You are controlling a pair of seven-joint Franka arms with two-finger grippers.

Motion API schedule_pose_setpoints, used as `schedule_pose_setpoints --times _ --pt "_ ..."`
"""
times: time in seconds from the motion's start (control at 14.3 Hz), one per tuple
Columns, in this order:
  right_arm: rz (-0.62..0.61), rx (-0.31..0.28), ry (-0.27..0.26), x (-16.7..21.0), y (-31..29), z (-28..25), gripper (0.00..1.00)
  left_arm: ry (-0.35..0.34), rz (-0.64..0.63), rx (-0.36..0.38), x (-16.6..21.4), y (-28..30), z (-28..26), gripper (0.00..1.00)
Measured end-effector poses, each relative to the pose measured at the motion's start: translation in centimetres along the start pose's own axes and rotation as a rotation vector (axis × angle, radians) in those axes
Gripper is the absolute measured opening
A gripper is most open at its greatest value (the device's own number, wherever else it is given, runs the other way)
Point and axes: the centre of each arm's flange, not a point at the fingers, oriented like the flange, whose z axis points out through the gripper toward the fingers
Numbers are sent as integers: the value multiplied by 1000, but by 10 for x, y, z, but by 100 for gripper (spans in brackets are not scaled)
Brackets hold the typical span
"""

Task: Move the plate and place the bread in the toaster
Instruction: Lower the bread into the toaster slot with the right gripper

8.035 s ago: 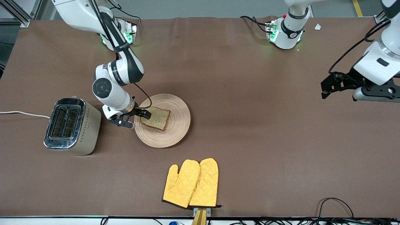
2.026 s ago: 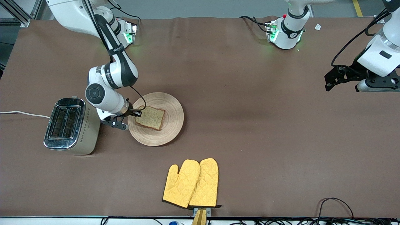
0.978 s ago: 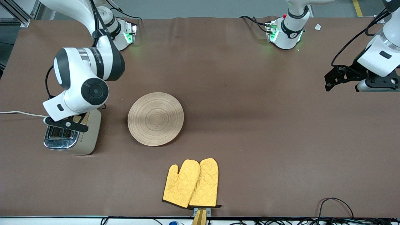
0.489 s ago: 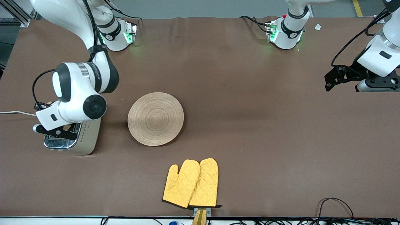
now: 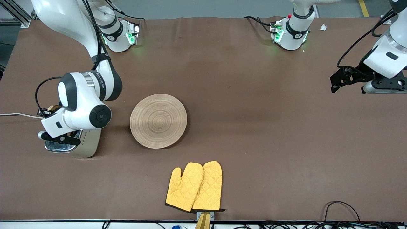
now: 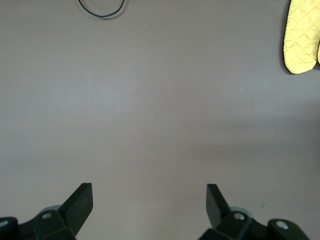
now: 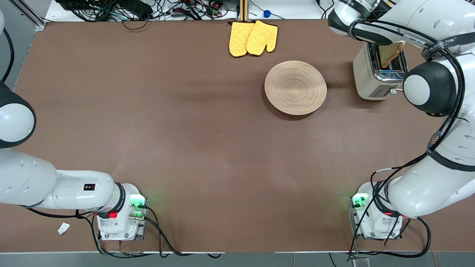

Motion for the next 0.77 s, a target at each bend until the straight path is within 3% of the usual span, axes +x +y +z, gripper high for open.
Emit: schedule_pose_setpoints --times 0.21,0.63,0.77 --pt "-1 -1 5 -1 -2 -3 5 0 0 0 0 0 0 100" --pt "23 19 25 4 2 -15 68 0 0 0 0 0 0 100" --pt "62 133 21 5 17 -40 89 0 0 0 0 0 0 100"
